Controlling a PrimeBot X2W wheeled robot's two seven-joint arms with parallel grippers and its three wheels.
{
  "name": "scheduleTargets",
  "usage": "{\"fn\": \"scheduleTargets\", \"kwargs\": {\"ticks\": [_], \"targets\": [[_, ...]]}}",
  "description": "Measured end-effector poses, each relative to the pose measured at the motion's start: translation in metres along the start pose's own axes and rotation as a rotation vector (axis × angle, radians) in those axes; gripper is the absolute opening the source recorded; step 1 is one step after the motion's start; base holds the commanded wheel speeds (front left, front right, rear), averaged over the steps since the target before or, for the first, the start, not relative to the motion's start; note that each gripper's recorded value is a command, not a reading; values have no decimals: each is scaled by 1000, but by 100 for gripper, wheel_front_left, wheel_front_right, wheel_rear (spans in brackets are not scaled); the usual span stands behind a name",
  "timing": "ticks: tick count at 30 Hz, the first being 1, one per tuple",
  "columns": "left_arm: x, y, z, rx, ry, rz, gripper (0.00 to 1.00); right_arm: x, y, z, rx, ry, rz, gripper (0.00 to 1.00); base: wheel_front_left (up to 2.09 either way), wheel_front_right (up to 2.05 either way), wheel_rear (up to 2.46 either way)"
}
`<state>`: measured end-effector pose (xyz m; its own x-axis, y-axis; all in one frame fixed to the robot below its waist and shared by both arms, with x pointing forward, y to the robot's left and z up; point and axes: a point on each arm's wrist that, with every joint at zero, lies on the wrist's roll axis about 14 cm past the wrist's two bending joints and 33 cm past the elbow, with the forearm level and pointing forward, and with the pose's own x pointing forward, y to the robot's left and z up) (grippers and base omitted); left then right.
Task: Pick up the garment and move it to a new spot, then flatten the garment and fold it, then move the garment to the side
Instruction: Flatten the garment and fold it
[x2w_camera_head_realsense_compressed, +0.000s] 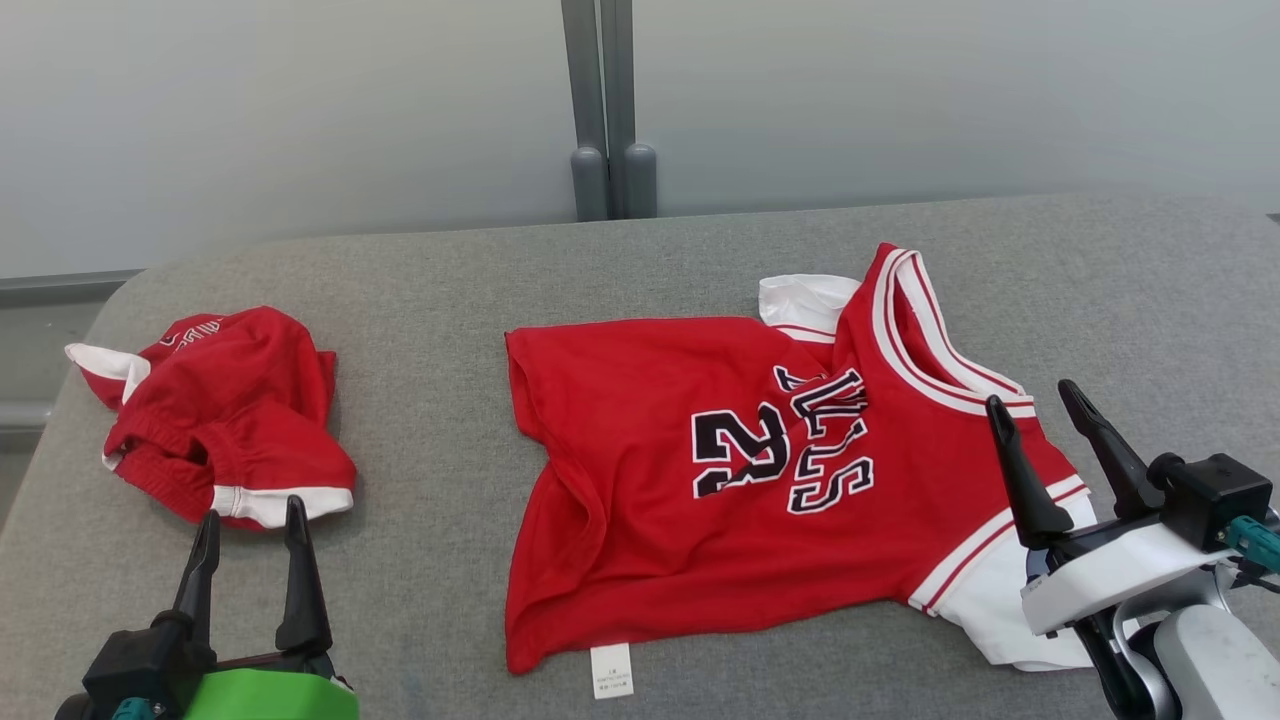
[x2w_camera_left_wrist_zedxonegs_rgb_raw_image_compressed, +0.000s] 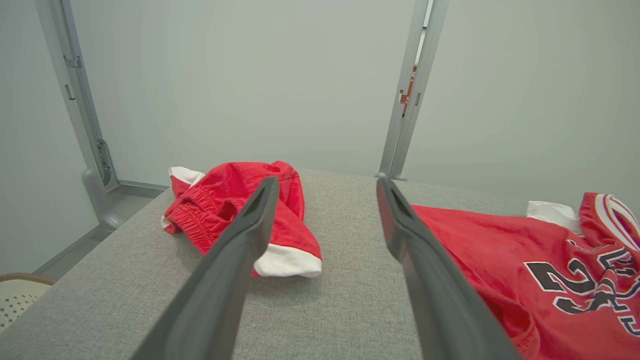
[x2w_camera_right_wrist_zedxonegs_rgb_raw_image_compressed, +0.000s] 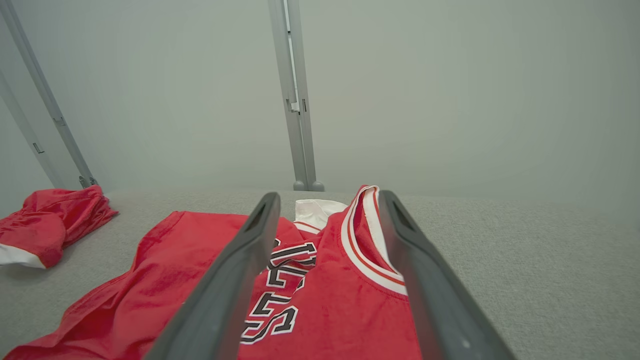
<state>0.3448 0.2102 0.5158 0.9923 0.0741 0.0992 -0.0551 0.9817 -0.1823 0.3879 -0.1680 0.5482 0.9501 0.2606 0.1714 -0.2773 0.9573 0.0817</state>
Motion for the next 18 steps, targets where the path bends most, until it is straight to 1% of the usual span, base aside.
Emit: {"fn": "scheduleTargets", "kwargs": {"ticks": [10, 13, 14, 16, 18], "targets": [[0, -4, -10, -4, 27, -23, 100, -2, -8, 1, -6, 1, -20, 100, 0, 0, 0], [0, -10, -19, -8, 74, -39, 100, -7, -24, 1, -43, 19, -41, 100, 0, 0, 0], [0, -13, -22, -29, 104, -42, 100, -10, -35, 3, -48, 21, -64, 100, 0, 0, 0], [-6, -22, -36, -36, 204, -81, 100, -17, -53, -8, -43, 109, -103, 100, 0, 0, 0], [-14, -28, -48, -41, 301, -104, 100, -30, -68, -28, -45, 261, -124, 100, 0, 0, 0]]}}
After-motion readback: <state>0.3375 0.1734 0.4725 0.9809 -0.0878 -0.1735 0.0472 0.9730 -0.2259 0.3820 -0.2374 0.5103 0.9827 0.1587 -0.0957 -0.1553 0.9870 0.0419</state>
